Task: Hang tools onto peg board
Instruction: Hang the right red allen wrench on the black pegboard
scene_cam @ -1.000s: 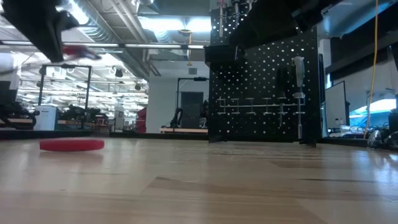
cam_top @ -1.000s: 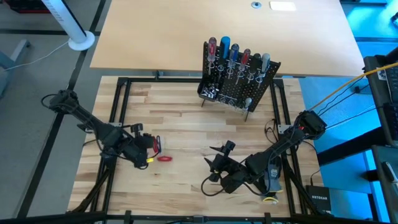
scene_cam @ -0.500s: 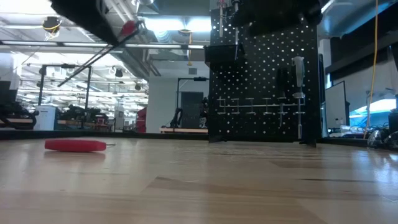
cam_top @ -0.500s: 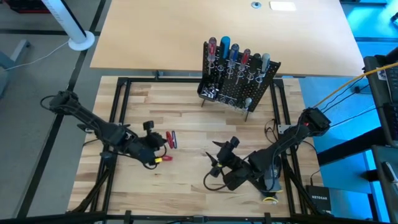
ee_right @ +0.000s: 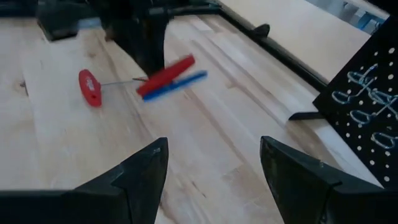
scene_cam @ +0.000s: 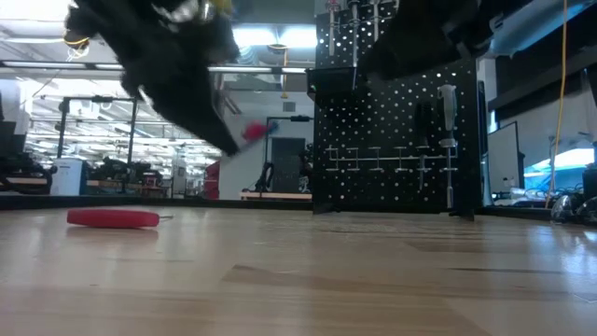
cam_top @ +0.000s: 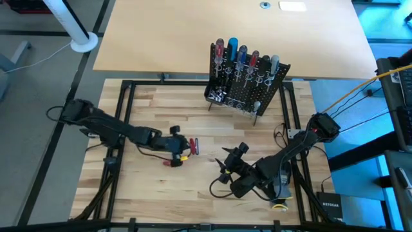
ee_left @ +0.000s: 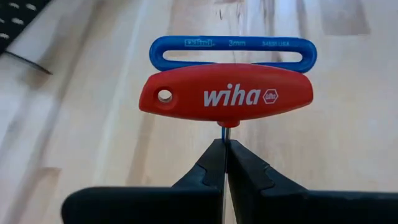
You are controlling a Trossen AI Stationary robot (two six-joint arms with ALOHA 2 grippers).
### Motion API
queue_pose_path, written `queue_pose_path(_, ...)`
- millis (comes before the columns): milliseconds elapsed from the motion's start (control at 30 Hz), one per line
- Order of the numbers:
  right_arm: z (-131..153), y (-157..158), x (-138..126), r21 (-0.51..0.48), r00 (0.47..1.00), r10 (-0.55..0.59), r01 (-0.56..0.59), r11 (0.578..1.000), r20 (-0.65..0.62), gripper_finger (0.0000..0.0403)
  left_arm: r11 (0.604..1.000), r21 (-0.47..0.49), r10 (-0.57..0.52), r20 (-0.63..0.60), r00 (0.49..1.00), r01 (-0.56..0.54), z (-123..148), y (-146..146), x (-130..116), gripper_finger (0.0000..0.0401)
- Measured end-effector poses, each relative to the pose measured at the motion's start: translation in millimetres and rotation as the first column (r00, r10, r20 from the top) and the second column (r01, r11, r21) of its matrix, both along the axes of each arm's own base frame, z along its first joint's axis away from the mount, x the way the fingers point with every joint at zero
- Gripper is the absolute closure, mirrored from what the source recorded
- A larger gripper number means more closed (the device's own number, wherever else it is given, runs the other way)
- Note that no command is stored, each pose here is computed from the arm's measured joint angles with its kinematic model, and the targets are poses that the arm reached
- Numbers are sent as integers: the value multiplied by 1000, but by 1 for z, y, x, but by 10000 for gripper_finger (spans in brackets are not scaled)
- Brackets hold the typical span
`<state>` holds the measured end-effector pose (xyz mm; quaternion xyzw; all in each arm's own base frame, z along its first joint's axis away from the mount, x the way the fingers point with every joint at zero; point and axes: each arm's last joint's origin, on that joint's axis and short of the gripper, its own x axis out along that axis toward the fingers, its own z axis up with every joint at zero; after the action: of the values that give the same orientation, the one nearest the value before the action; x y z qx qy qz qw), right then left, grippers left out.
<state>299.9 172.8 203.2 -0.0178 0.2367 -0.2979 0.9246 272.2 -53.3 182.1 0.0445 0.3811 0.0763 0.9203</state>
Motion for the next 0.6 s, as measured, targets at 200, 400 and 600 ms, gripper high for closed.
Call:
queue_pose_path(200,-16,-2,7,36,999,2,0,999,-49,148,999,-14,-42,-98,994,41,-45,4,20,401)
queue_pose_path(400,-18,-6,12,85,997,25,-18,996,-74,148,998,-49,-52,-149,987,45,-62,10,27,399)
queue_pose_path(600,-20,-10,14,91,995,29,-20,996,-93,148,997,-70,-42,-149,988,32,-62,16,28,370)
